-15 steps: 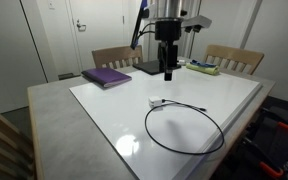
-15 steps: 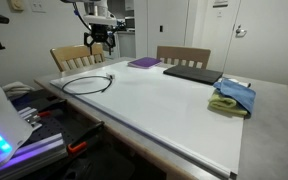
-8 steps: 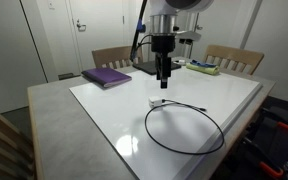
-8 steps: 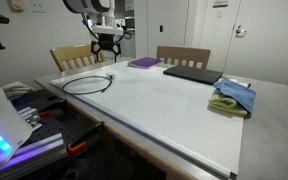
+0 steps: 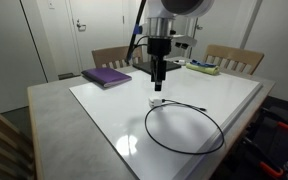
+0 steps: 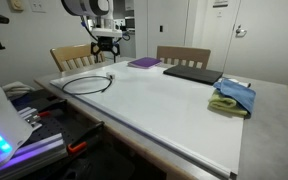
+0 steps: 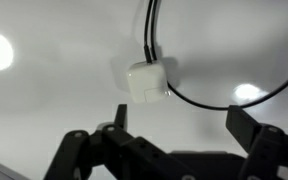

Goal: Place the charger straight across the board

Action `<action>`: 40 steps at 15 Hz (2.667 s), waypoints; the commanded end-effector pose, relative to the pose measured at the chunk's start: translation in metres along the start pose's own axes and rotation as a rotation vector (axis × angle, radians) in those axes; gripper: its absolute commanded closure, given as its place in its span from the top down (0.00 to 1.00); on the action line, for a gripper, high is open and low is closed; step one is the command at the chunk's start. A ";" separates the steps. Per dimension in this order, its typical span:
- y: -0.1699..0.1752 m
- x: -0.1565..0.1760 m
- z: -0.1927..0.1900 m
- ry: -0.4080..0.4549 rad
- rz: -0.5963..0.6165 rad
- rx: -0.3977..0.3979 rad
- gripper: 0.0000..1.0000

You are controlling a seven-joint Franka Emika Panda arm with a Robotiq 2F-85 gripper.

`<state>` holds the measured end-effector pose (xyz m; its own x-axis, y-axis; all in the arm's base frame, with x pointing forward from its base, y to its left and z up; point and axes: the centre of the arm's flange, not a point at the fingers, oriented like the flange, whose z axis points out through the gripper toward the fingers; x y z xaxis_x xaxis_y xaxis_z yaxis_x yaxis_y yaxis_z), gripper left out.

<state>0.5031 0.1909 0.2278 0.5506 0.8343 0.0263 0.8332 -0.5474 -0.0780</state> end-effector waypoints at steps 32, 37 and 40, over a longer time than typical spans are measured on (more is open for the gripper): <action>0.015 -0.025 0.071 0.034 -0.020 -0.069 0.29; 0.054 -0.051 0.052 0.054 0.145 -0.181 0.29; 0.082 -0.081 0.035 0.057 0.307 -0.235 0.29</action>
<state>0.5250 0.1098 0.1685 0.6957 0.7140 0.0794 0.7090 -0.7002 0.0838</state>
